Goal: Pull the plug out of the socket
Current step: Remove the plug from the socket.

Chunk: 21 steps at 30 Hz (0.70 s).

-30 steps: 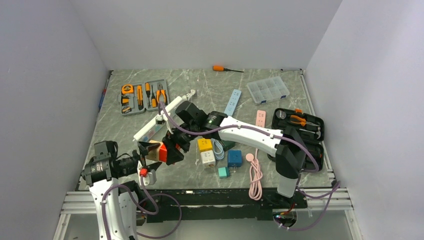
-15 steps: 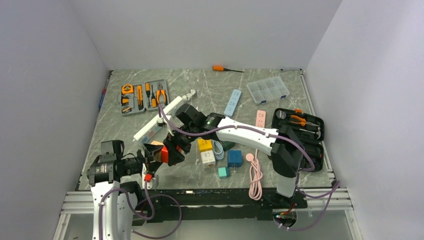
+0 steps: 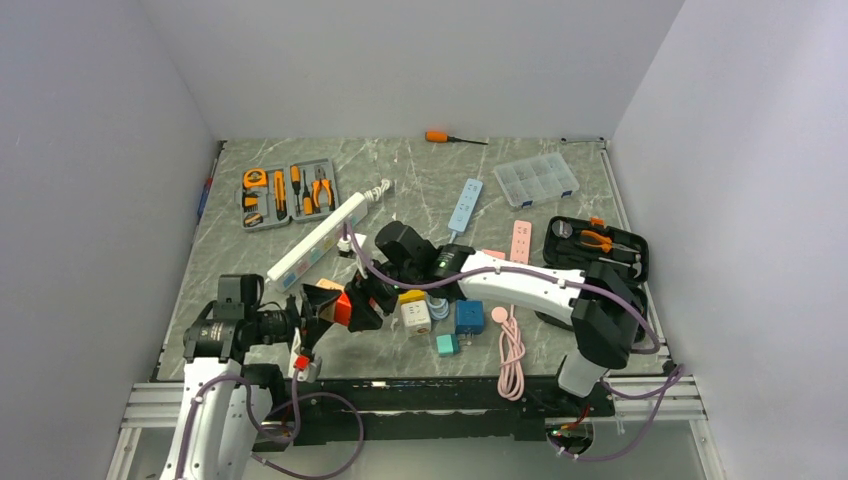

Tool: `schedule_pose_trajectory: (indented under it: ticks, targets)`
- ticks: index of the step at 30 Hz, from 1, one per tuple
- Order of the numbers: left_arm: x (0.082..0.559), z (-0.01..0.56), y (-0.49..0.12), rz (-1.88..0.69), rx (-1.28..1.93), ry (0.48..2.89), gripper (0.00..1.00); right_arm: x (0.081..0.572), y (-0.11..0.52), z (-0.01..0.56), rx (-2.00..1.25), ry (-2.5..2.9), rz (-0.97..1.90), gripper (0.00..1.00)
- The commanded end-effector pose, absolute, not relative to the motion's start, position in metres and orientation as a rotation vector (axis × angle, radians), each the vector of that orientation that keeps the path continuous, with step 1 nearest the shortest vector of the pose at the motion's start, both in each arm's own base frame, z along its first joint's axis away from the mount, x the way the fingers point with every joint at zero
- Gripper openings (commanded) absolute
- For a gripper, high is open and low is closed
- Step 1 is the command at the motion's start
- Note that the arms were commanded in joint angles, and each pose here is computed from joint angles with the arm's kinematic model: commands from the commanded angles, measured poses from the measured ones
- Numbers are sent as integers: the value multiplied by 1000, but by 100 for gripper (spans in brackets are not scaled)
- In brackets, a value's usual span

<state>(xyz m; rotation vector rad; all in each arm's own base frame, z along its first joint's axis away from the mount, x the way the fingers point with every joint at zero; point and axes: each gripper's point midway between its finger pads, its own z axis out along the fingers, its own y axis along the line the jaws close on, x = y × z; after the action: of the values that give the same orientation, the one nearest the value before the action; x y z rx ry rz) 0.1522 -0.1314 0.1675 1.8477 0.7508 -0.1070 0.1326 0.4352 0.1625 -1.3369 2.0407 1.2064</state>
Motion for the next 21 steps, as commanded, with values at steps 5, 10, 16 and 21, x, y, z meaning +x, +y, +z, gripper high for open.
schedule_pose_trajectory:
  ticks: [5,10,16,21]
  targets:
    - [202,149,-102,402,2231,467,0,100,394,188,-1350,2054,1280,0]
    - [206,145,-102,381,2262,544,0,95,384,188,-1329,2063,1284,0]
    - [211,141,-104,365,2270,616,0,87,366,187,-1297,2079,1276,0]
    - [211,143,-110,339,2244,635,0,85,359,190,-1257,2061,1283,0]
